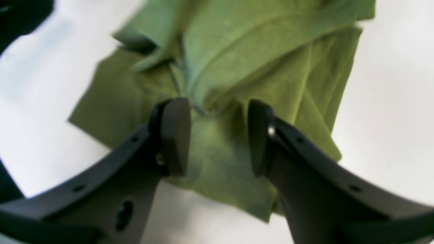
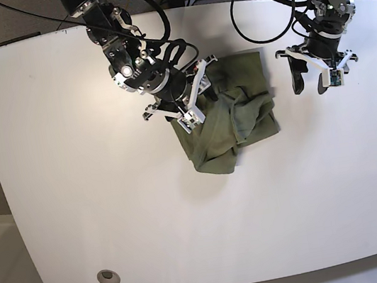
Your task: Fold the T-shirt properly
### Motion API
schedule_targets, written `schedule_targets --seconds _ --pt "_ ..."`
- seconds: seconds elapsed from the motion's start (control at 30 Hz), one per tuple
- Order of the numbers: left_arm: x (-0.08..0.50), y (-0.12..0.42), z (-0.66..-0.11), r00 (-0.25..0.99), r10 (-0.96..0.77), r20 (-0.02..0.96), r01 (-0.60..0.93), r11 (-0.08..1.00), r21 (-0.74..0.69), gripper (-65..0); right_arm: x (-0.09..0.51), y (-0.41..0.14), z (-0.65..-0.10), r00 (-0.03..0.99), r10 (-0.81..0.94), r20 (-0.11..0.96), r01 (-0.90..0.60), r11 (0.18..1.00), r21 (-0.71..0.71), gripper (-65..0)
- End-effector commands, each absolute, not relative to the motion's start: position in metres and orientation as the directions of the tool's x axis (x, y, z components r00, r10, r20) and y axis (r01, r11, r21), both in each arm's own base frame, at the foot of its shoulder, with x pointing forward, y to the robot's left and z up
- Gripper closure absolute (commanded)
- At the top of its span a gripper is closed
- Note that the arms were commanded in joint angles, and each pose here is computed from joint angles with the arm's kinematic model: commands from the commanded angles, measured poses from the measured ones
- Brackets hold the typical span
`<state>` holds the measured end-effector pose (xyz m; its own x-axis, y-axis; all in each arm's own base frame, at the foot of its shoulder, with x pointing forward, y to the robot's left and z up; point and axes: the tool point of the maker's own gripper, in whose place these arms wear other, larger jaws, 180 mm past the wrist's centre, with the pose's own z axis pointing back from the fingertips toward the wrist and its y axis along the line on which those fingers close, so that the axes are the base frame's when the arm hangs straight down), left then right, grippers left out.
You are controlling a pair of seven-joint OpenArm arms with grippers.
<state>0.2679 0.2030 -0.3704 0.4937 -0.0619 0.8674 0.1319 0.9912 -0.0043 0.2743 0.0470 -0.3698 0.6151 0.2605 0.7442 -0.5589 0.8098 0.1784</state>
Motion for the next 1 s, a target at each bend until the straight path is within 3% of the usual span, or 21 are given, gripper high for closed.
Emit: schedule_targets --seconds 0.0,0.53,0.6,0.7,0.73,0.77,0.97 --pt "0.274 0.205 -0.358 0.451 -0.061 0.891 0.132 0.991 0.001 -32.6 0.285 0.056 -0.358 0.575 0.211 0.79 -0.562 0.804 0.195 -26.8" --pt "0.273 0.21 -0.358 0.452 -0.074 0.889 0.133 0.991 0.015 -32.6 0.293 0.059 -0.364 0.569 0.193 0.799 -0.558 0.805 0.202 -26.1" --pt "0.273 0.21 -0.358 0.452 -0.074 0.889 0.133 0.991 0.015 -32.6 0.297 0.064 -0.358 0.56 0.184 0.808 -0.561 0.802 0.206 -22.2" --pt "0.273 0.21 -0.358 0.452 -0.074 0.889 0.133 0.991 0.015 -32.6 0.301 0.065 -0.36 0.563 0.187 0.805 -0.56 0.803 0.205 -9.6" --pt "0.273 0.21 -0.358 0.452 -0.074 0.889 0.133 0.991 0.015 -32.6 0.302 0.065 -0.362 0.567 0.19 0.801 -0.559 0.803 0.206 -2.0" --pt "0.273 0.21 -0.358 0.452 -0.074 0.889 0.133 0.991 0.015 -32.6 0.304 0.065 -0.363 0.568 0.195 0.799 -0.56 0.803 0.203 0.0" --pt "0.273 0.21 -0.358 0.452 -0.074 0.889 0.133 0.991 0.015 -32.6 0.304 0.072 -0.369 0.569 0.226 0.791 -0.587 0.785 0.198 0.0"
